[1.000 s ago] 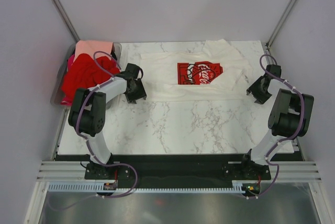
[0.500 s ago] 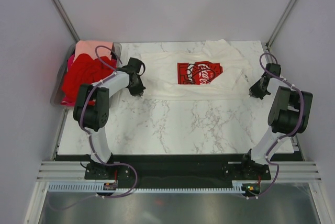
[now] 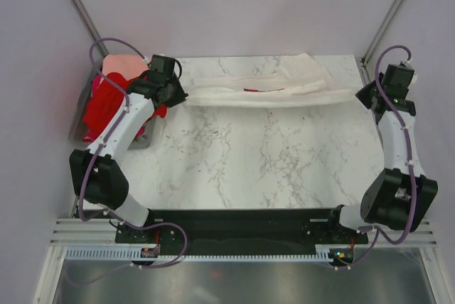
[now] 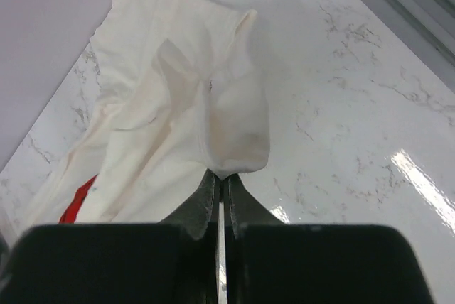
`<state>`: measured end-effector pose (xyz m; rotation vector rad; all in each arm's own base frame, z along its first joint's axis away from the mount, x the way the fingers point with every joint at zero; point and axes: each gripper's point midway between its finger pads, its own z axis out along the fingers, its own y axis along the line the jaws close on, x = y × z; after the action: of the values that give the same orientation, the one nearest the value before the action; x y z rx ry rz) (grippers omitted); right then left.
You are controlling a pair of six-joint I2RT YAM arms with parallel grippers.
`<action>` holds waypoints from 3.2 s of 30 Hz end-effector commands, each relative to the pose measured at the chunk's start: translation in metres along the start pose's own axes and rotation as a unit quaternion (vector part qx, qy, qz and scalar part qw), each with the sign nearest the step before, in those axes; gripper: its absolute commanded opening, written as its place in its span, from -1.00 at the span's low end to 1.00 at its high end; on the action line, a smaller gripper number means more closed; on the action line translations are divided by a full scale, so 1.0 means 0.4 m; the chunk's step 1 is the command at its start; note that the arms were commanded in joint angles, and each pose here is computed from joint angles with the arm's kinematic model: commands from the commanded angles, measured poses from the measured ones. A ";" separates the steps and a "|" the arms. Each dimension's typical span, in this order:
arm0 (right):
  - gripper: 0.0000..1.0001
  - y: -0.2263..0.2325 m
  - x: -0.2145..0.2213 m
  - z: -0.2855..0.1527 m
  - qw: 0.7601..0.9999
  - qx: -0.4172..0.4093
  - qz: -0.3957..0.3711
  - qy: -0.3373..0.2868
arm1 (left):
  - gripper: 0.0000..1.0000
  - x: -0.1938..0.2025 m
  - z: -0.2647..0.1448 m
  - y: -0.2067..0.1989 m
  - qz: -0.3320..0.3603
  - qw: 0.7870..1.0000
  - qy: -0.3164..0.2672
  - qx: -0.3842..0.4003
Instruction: Fold and stack the t-shirts
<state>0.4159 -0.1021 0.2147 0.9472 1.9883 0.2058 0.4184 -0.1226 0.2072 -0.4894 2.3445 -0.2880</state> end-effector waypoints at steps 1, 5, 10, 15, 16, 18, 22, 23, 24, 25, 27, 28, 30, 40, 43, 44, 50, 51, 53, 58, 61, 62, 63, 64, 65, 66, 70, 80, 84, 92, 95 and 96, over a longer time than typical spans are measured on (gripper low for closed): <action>-1.00 -0.147 0.114 -0.057 0.997 0.076 0.009 0.028 | -0.96 0.144 -0.028 0.132 -0.028 0.996 0.050 -0.062; -1.00 -0.266 0.258 -0.085 0.991 0.103 0.048 0.077 | -0.93 0.260 -0.056 0.229 -0.066 0.992 0.064 -0.087; -1.00 -0.316 0.383 -0.104 0.977 0.120 0.104 0.142 | -0.86 0.389 -0.078 0.308 -0.113 0.983 0.104 -0.099; -0.95 -0.339 0.445 -0.134 0.968 0.124 0.142 0.163 | -0.73 0.429 -0.119 0.329 -0.146 0.980 0.099 -0.087; -0.92 -0.342 0.453 -0.139 0.967 0.126 0.150 0.165 | -0.69 0.441 -0.123 0.329 -0.166 0.977 0.107 -0.083; -0.77 -0.356 0.489 -0.148 0.961 0.130 0.159 0.183 | -0.47 0.477 -0.130 0.342 -0.182 0.973 0.120 -0.079; 0.34 -0.372 0.495 -0.172 0.962 0.130 0.169 0.171 | -0.06 0.527 -0.148 0.334 -0.194 0.969 0.147 -0.052; 0.60 -0.367 0.483 -0.182 0.963 0.129 0.166 0.166 | 0.00 0.526 -0.154 0.335 -0.190 0.970 0.145 -0.048; 0.63 -0.357 0.467 -0.189 0.967 0.122 0.162 0.157 | 0.13 0.517 -0.165 0.330 -0.186 0.971 0.142 -0.043; 0.64 -0.331 0.436 -0.201 0.973 0.099 0.155 0.137 | 0.16 0.502 -0.178 0.325 -0.172 0.976 0.130 -0.032; 0.68 -0.274 0.351 -0.224 0.985 0.054 0.141 0.085 | 0.24 0.451 -0.206 0.300 -0.150 0.983 0.105 -0.009; 0.68 -0.237 0.327 -0.230 0.988 0.023 0.134 0.076 | 0.29 0.431 -0.219 0.295 -0.124 0.988 0.093 0.002; 0.71 -0.160 0.243 -0.237 0.993 -0.021 0.111 0.041 | 0.42 0.376 -0.246 0.273 -0.097 0.993 0.066 0.017; 0.84 0.245 0.180 0.062 0.981 -0.100 -0.106 0.126 | 0.41 0.287 -0.232 0.277 0.039 0.999 0.031 0.005; 0.87 0.314 0.231 0.215 0.967 -0.121 -0.147 0.168 | 0.36 0.304 -0.208 0.265 0.072 0.996 0.049 0.026; 0.88 0.367 0.188 0.233 0.966 -0.137 -0.162 0.149 | 0.34 0.305 -0.205 0.271 0.081 0.995 0.050 0.022; 0.91 0.429 0.187 0.479 0.966 -0.133 -0.186 0.119 | 0.33 0.322 -0.189 0.277 0.087 0.995 0.046 0.030; 0.91 0.401 0.234 0.544 0.965 -0.124 -0.188 0.133 | 0.33 0.328 -0.185 0.276 0.084 0.995 0.050 0.031; 0.90 0.432 0.222 0.579 0.966 -0.142 -0.185 0.114 | 0.31 0.333 -0.182 0.279 0.086 0.994 0.054 0.028; 0.87 0.416 0.299 0.666 0.964 -0.147 -0.190 0.109 | 0.29 0.340 -0.180 0.278 0.085 0.994 0.057 0.029; 0.79 0.439 0.363 0.674 0.959 -0.161 -0.198 0.123 | 0.26 0.346 -0.175 0.279 0.086 0.994 0.063 0.026; 0.79 0.440 0.381 0.676 0.957 -0.163 -0.203 0.128 | 0.25 0.346 -0.175 0.280 0.086 0.994 0.062 0.025; 0.78 0.442 0.402 0.677 0.955 -0.164 -0.210 0.134 | 0.25 0.346 -0.173 0.281 0.085 0.994 0.063 0.023; 0.74 0.447 0.425 0.675 0.952 -0.167 -0.213 0.141 | 0.25 0.348 -0.171 0.285 0.085 0.994 0.063 0.018; 0.72 0.446 0.435 0.673 0.951 -0.168 -0.214 0.145 | 0.25 0.347 -0.170 0.287 0.086 0.994 0.063 0.015; 0.68 0.446 0.446 0.672 0.950 -0.171 -0.216 0.150 | 0.23 0.348 -0.167 0.289 0.084 0.994 0.064 0.013; 0.18 0.431 0.470 0.681 0.950 -0.161 -0.216 0.155 | 0.23 0.344 -0.158 0.296 0.072 0.995 0.062 -0.002; -1.00 0.441 0.438 0.652 0.960 -0.145 -0.189 0.147 | -0.06 0.187 0.062 0.250 -0.024 0.995 0.071 -0.062; -1.00 0.486 0.384 0.574 0.960 -0.164 -0.179 0.136 | -0.09 0.089 0.180 0.220 -0.040 0.995 0.063 -0.070; -1.00 0.506 0.366 0.472 0.958 -0.184 -0.155 0.155 | -0.12 0.035 0.339 0.221 -0.030 0.991 0.070 -0.106; -1.00 0.500 0.358 0.439 0.958 -0.181 -0.156 0.155 | -0.03 0.057 0.360 0.236 -0.031 0.989 0.082 -0.115; -1.00 0.510 0.338 0.417 0.959 -0.185 -0.155 0.147 | -0.03 0.065 0.363 0.234 -0.033 0.989 0.087 -0.114</action>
<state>0.6181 0.0951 0.0673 0.3932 2.3268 0.5029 0.4703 -0.0638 0.0543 -0.6259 2.5680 -0.1267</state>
